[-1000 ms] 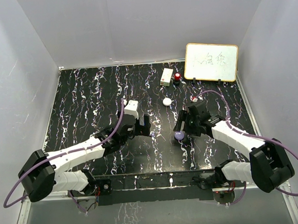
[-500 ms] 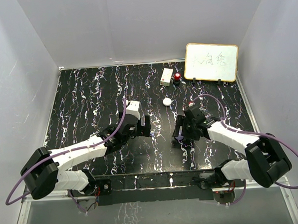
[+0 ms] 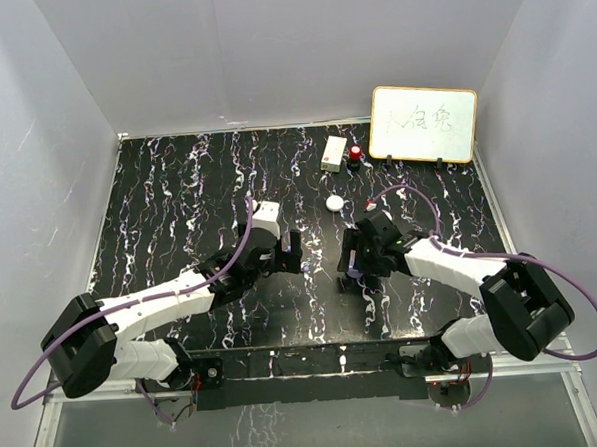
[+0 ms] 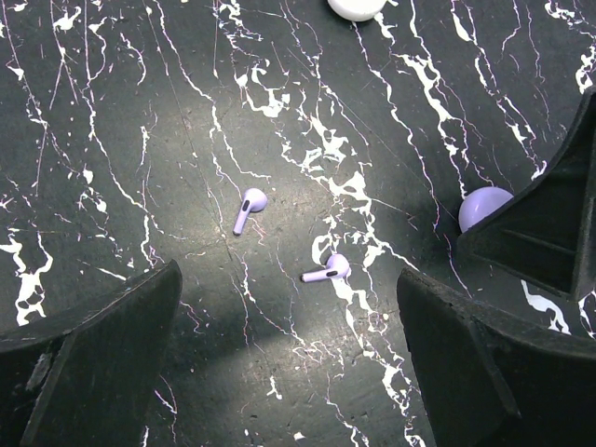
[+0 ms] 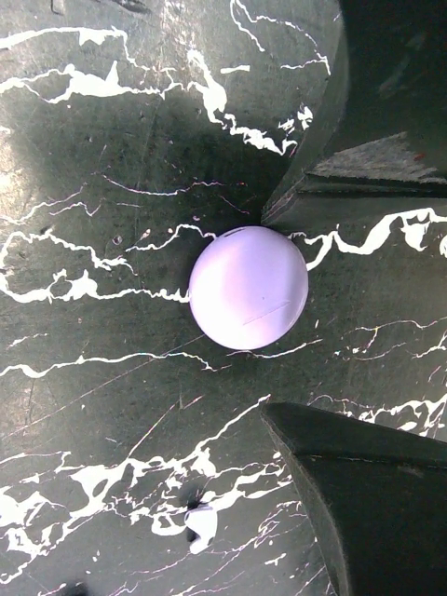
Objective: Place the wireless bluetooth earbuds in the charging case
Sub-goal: Adjust the charging case at the center of the board, then pick up the charging case at the center of the board.
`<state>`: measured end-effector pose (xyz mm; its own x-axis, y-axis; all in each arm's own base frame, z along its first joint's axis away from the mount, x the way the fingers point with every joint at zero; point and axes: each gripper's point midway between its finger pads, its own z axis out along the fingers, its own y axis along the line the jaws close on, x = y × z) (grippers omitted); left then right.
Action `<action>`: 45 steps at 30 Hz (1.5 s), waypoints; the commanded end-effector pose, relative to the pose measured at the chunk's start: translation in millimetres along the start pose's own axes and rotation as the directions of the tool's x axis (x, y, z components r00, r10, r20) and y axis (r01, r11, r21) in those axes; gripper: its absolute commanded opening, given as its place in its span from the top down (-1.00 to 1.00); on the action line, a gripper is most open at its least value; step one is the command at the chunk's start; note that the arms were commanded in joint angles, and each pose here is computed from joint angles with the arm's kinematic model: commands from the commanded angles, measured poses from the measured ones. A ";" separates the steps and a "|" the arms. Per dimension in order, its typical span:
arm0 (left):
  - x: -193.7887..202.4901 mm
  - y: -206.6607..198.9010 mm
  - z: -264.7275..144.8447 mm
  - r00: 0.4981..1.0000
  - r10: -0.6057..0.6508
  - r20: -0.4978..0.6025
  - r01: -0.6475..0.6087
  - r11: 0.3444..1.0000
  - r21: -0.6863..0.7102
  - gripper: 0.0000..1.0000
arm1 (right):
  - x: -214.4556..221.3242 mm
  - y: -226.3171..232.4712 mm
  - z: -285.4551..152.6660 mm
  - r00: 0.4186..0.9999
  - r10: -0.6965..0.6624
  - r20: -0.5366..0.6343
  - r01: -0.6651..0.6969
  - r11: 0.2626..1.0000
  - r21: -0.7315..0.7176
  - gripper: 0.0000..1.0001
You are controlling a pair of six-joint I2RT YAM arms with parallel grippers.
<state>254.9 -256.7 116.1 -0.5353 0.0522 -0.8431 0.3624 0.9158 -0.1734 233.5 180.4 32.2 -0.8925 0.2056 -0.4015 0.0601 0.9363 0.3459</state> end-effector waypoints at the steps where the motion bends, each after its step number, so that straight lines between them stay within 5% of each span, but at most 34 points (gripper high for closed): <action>1: -10.8 0.7 -4.6 1.000 -0.008 0.029 0.008 1.000 0.000 -0.97 | -16.9 10.6 1.0 0.998 0.003 0.060 -0.002 1.000 -0.009 -0.45; 21: -8.9 4.8 -6.5 1.000 0.009 0.016 -0.009 1.000 -0.017 -0.97 | -56.6 49.5 26.4 0.996 -0.052 0.078 0.056 0.997 -0.046 -0.45; 45: -9.9 -17.0 5.1 0.999 0.026 -0.043 -0.024 0.998 0.052 -0.97 | -23.8 22.2 1.6 0.977 -0.207 0.050 0.204 0.977 0.060 -0.47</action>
<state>252.5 -270.2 104.9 -0.5688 0.1247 -0.8130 0.4182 0.8950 -0.1553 255.5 195.0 45.7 -0.8777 0.0830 -0.4720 -0.0552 0.9609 0.2715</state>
